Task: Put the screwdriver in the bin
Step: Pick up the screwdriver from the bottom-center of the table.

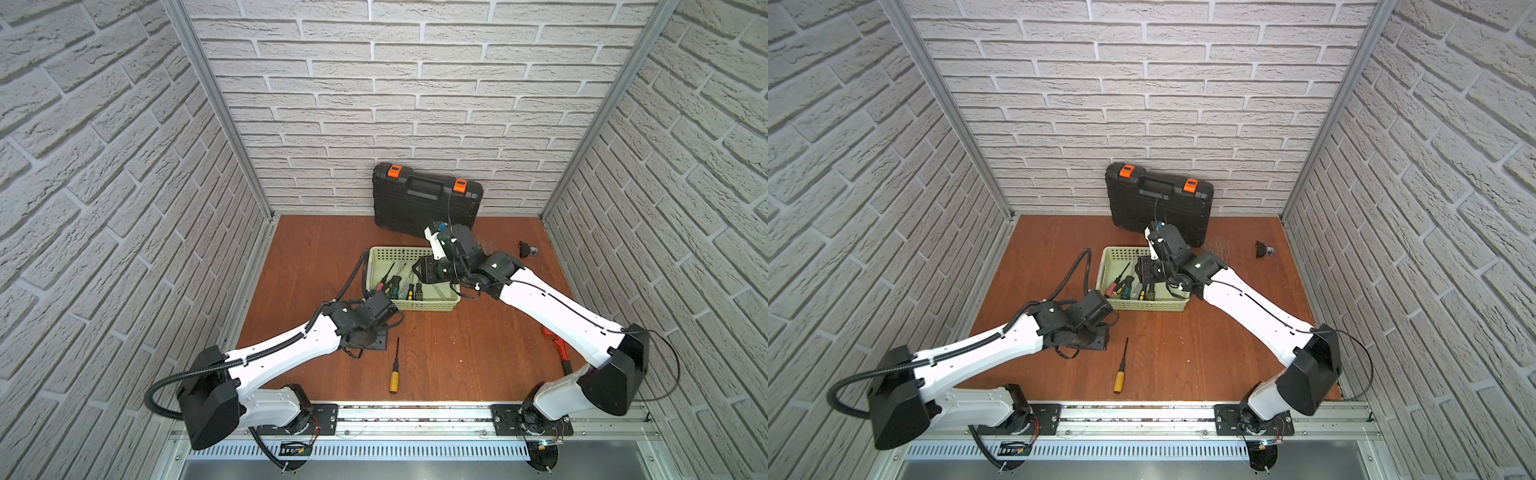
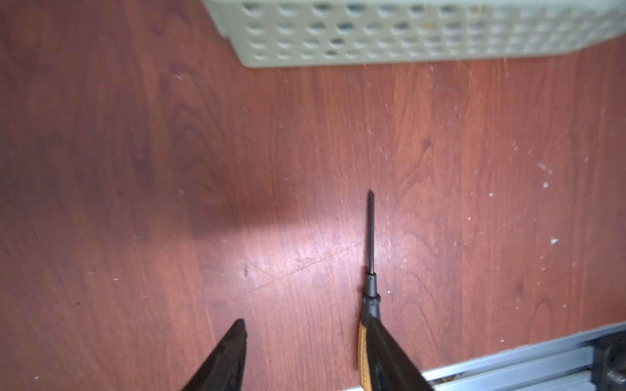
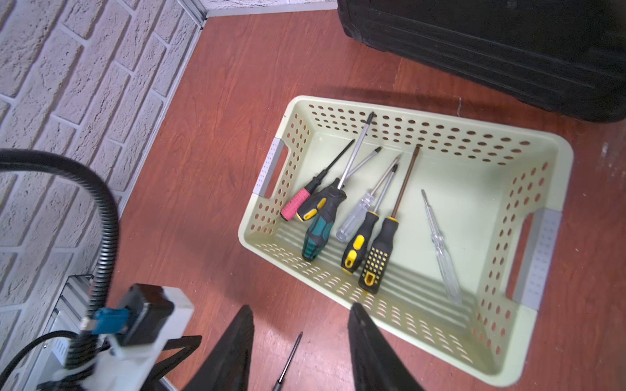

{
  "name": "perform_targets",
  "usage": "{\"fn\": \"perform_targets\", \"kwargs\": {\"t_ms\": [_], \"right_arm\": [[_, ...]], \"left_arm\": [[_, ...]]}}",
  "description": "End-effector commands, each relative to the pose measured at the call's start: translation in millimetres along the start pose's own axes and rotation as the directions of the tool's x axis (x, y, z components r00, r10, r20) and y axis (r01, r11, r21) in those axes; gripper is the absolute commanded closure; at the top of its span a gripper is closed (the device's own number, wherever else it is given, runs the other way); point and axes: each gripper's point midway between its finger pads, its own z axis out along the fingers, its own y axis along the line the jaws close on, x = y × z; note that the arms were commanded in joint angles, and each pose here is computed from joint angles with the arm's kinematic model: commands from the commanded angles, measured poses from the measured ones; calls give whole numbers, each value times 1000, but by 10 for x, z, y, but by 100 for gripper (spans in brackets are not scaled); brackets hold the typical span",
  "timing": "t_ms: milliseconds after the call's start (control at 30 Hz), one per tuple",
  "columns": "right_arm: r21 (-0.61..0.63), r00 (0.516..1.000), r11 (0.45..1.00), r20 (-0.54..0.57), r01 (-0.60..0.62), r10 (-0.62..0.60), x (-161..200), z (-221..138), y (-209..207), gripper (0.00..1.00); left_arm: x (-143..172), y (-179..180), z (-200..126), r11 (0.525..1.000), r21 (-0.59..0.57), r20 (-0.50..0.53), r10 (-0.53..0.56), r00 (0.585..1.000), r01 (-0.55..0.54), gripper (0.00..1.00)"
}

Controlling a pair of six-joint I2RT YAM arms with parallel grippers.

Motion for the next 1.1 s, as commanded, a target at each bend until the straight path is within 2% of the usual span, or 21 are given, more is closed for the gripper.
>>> {"fn": "perform_targets", "kwargs": {"t_ms": [0, 133, 333, 767, 1067], "right_arm": [[36, 1000, 999, 21, 21, -22, 98, -88, -129, 52], [77, 999, 997, 18, 29, -31, 218, -151, -270, 51], [62, 1000, 998, 23, 5, -7, 272, -150, -278, 51], [55, 999, 998, 35, -23, 21, 350, -120, -319, 51], [43, 1000, 999, 16, -27, 26, 362, -39, -285, 51]], "left_arm": [[3, -229, 104, 1000, 7, 7, 8, 1000, -8, 42], [122, -426, 298, 1000, -4, -41, 4, 999, -4, 41], [423, -596, 535, 1000, -20, -117, 1, 993, -4, 41], [821, -580, 557, 998, -66, -189, -1, 982, -12, 43], [906, -481, 641, 997, -76, -205, -20, 979, 5, 45]]}}
